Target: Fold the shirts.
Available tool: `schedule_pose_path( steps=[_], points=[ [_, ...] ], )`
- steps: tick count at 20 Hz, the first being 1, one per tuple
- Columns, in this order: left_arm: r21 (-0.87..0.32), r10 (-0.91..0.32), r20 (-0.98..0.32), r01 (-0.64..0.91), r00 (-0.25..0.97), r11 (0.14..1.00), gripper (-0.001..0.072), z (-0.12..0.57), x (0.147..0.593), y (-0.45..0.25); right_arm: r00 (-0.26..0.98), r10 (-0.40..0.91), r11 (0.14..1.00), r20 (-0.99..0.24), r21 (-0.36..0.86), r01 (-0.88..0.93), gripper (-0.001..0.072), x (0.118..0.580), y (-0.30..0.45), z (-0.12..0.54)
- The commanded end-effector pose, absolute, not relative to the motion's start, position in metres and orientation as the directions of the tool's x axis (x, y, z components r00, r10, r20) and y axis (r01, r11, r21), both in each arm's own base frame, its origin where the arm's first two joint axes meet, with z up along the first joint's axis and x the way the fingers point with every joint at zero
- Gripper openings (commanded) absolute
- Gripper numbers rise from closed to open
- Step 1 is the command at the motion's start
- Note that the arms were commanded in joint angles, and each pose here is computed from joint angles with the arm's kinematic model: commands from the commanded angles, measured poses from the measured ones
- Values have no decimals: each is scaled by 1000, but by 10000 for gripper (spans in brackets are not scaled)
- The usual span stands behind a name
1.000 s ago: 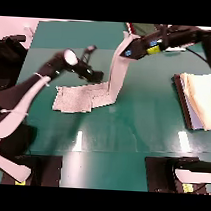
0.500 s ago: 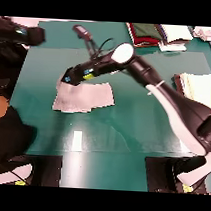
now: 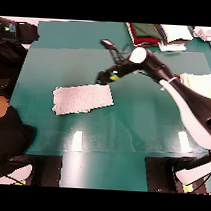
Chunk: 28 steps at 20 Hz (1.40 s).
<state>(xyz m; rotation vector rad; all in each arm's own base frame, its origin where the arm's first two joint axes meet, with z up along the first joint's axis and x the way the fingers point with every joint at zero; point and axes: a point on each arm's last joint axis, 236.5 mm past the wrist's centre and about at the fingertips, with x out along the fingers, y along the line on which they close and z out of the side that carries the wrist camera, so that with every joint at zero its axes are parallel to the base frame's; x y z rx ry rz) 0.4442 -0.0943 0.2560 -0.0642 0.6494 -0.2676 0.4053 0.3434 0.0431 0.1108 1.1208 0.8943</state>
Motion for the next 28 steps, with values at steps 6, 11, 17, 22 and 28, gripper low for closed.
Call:
schedule_pose_path(
  steps=[6,11,17,22,28],
  points=[
    [-130,-342,-532,325,775,937,20,269,442,-139,17,718,694,-695,715,-80,607,393,271,-56],
    [-134,-346,-536,327,770,936,20,268,441,-140,-59,756,641,-652,755,-139,572,389,347,-74],
    [-173,-379,-544,342,748,924,19,266,436,-148,60,784,607,-617,743,-282,12,433,403,-50],
    [-195,-453,-550,419,701,887,19,254,424,-187,250,730,681,-637,640,-356,12,499,319,24],
    [-195,-529,-533,513,661,836,19,252,406,-235,514,398,909,-760,403,-109,12,519,64,84]
  ],
)
